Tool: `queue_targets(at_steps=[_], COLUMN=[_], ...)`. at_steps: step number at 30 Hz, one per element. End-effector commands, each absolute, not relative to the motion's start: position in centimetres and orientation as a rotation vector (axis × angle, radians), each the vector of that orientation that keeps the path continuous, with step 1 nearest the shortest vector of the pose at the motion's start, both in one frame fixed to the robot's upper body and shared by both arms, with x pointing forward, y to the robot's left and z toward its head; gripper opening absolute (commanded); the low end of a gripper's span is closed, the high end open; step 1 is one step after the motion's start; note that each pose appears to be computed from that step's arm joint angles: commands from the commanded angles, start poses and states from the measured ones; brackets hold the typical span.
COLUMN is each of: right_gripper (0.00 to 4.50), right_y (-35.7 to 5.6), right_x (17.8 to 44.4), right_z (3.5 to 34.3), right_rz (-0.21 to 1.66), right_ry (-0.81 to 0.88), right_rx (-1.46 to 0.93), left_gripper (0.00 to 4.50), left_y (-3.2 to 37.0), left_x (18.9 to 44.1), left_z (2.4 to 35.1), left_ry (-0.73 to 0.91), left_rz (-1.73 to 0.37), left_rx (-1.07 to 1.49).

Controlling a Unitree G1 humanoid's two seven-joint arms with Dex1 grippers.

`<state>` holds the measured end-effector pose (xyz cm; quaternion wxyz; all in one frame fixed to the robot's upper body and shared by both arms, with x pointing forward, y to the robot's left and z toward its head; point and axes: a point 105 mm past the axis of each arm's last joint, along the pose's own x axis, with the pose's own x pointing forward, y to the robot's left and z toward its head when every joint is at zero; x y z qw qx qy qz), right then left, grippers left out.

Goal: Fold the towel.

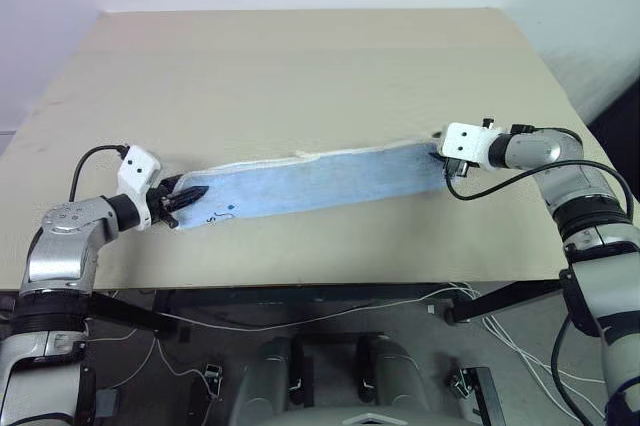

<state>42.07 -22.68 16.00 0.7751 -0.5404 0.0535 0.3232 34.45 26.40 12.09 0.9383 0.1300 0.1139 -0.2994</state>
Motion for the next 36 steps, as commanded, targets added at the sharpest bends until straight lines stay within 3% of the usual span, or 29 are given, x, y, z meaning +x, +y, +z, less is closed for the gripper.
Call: queue_targets(at_steps=[1,6,10,12,20,24,29,36], right_gripper=[2.97,4.44,4.44,4.44,4.44,4.44,4.44,4.44], right_y=[-23.3,-24.7,-24.2,-23.2,-21.2,-21.1,-20.9,-21.0], right_x=[42.6,42.0,40.2,38.6,33.6,32.5,31.6,33.2], right_z=[19.4,21.5,22.0,21.3,17.1,15.4,13.0,11.4], right_rz=[0.601,0.471,0.444,0.468,0.440,0.381,0.318,0.197], right_ry=[0.010,-0.094,-0.159,-0.155,0.076,0.173,0.294,0.340], right_rx=[-1.185,-1.170,-0.977,-0.773,0.083,0.396,0.626,0.878], left_gripper=[2.97,4.45,4.45,4.45,4.45,4.45,4.45,4.45], left_y=[27.4,30.6,33.0,33.0,30.0,26.0,21.3,17.3], left_x=[34.5,35.4,36.1,36.1,36.1,35.4,33.7,32.1], left_z=[13.7,14.5,16.2,16.5,18.6,19.5,18.2,16.6], left_ry=[0.169,0.123,0.035,0.010,-0.126,-0.184,-0.149,-0.116], left_rz=[-0.555,-0.339,-0.176,-0.172,-0.305,-0.513,-0.753,-0.916], left_rx=[0.252,0.330,0.246,0.249,0.234,0.193,0.226,0.174])
